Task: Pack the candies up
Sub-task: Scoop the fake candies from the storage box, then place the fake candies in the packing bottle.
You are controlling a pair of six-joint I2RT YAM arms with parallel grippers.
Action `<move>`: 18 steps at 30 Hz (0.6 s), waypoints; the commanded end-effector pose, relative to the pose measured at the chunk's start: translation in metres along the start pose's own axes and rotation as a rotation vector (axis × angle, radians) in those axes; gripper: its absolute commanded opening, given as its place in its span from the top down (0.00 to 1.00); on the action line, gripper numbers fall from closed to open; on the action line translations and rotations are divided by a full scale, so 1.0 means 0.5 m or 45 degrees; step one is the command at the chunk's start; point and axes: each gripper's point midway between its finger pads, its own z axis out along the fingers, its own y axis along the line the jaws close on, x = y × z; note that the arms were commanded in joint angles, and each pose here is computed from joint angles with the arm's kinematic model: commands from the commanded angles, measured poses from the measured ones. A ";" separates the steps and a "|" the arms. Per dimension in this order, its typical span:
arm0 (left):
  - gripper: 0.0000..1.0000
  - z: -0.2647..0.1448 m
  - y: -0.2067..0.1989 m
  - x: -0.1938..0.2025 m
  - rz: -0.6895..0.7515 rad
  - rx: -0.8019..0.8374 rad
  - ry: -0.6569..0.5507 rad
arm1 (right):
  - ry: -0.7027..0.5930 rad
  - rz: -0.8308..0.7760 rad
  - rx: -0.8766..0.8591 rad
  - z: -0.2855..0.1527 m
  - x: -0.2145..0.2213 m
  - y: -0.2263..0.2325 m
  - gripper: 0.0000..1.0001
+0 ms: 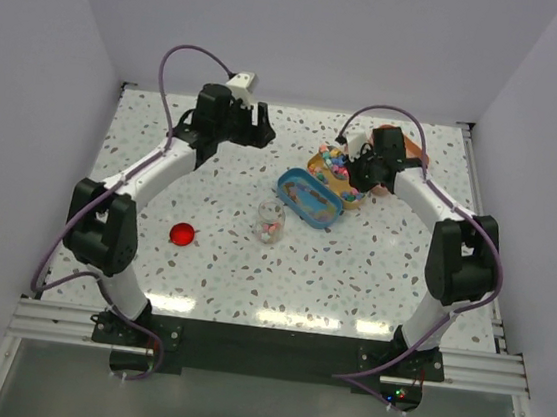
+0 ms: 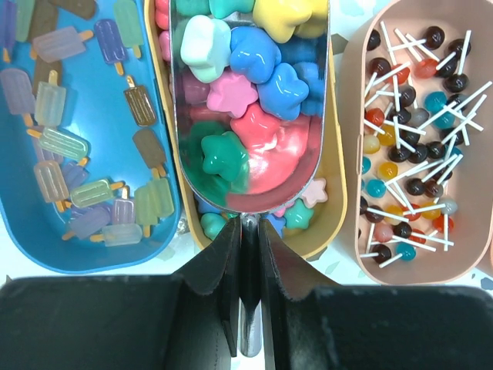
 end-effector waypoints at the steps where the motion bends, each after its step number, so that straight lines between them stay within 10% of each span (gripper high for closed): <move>1: 0.23 -0.072 0.024 -0.018 0.086 -0.106 -0.013 | -0.212 0.001 0.024 -0.050 -0.107 -0.018 1.00; 18: 0.20 -0.267 0.105 0.090 0.149 -0.429 -0.049 | -0.175 -0.159 0.090 -0.182 -0.142 0.052 1.00</move>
